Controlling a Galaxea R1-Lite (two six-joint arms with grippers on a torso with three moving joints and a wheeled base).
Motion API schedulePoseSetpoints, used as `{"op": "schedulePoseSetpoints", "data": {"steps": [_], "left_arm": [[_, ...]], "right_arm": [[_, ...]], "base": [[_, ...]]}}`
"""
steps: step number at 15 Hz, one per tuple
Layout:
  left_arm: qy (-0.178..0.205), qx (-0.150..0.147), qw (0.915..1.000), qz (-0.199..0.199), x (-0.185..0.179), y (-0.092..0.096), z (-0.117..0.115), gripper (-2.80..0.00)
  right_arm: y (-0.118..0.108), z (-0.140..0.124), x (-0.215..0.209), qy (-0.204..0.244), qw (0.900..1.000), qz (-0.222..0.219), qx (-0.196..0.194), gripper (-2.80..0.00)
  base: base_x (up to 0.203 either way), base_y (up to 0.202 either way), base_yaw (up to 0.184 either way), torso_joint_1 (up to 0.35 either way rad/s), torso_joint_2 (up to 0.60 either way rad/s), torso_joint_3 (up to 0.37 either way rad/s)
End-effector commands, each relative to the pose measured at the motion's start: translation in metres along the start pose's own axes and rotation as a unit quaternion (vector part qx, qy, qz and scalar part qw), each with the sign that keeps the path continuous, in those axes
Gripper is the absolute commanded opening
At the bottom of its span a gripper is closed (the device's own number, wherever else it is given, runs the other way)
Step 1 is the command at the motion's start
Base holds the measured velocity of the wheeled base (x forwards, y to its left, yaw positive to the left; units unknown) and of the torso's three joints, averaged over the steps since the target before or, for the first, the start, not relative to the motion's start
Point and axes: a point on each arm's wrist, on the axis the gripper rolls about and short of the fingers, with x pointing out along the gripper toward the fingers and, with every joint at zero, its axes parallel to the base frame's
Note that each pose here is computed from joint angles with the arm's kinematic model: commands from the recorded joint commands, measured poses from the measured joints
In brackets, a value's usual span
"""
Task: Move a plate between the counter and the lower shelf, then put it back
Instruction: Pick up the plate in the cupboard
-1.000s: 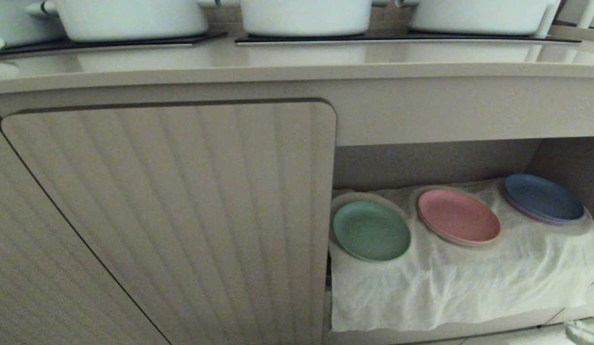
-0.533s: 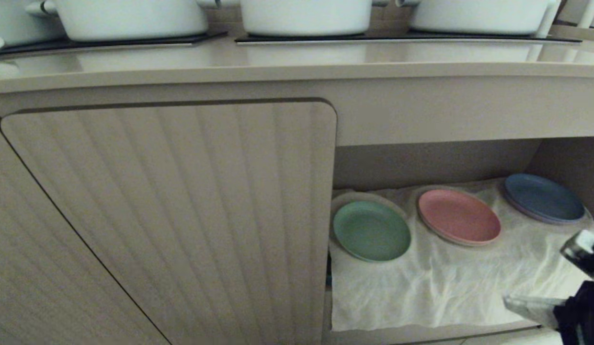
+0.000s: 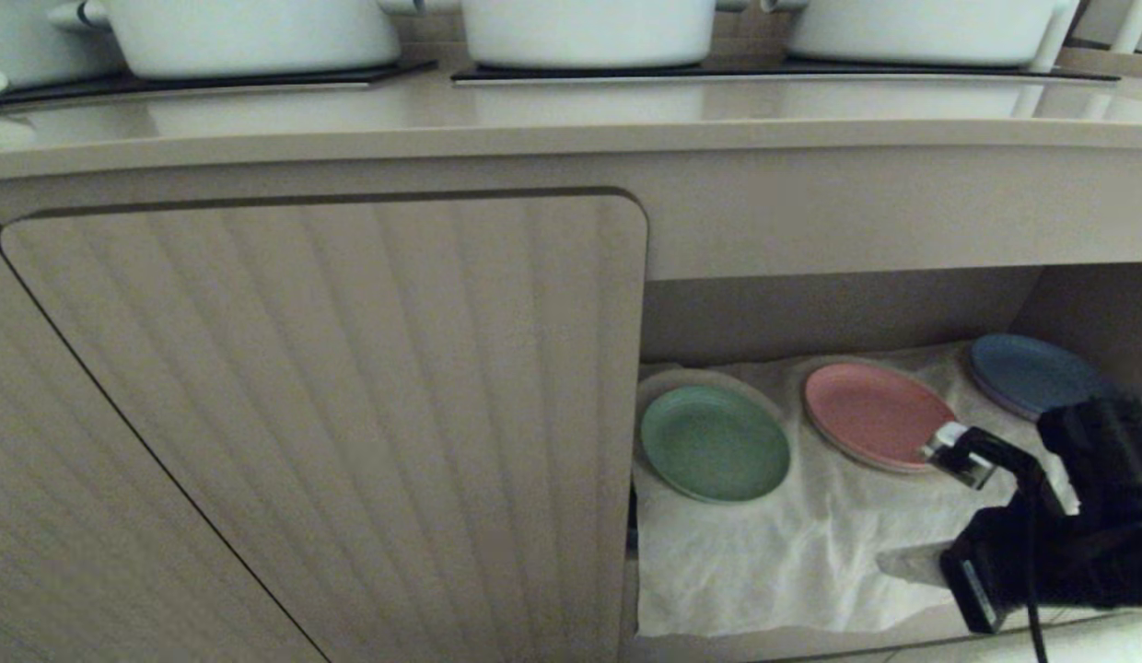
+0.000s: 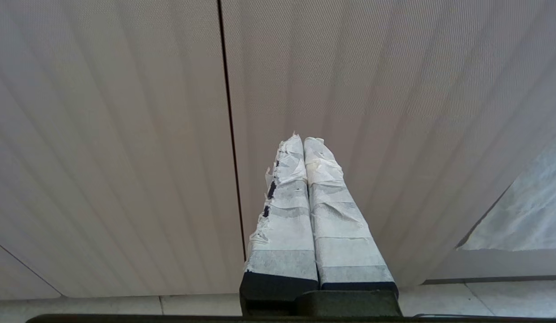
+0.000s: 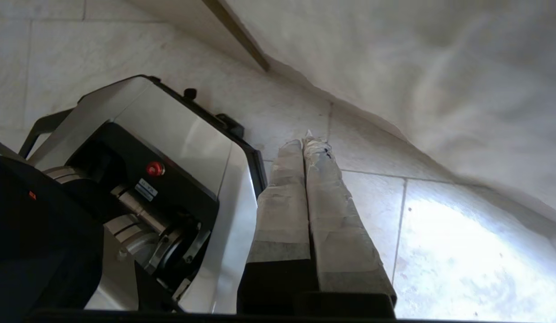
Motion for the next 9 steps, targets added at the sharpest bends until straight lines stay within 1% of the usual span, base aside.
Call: {"op": "schedulePoseSetpoints", "data": {"steps": [1, 3, 5, 9], "left_arm": [[0.000, 0.000, 1.0000, 0.000, 0.000, 0.000, 0.000, -2.80], [0.000, 0.000, 1.0000, 0.000, 0.000, 0.000, 0.000, -2.80], [0.000, 0.000, 1.0000, 0.000, 0.000, 0.000, 0.000, -2.80], [0.000, 0.000, 1.0000, 0.000, 0.000, 0.000, 0.000, -2.80]], "right_arm": [[-0.007, 0.010, 0.022, 0.020, 1.000, 0.015, 0.005, -2.80], [-0.013, 0.018, 0.030, 0.021, 0.999, 0.015, 0.021, -2.80], [-0.017, 0.027, 0.037, 0.018, 0.998, 0.015, 0.055, -2.80], [-0.021, 0.041, 0.049, 0.012, 0.997, 0.018, 0.080, -2.80]], "base": [[0.000, 0.000, 0.000, 0.000, 0.00, 0.000], [0.000, 0.000, 0.000, 0.000, 0.00, 0.000], [0.000, 0.000, 0.000, 0.000, 0.00, 0.000], [0.000, 0.000, 0.000, 0.000, 0.00, 0.000]]}}
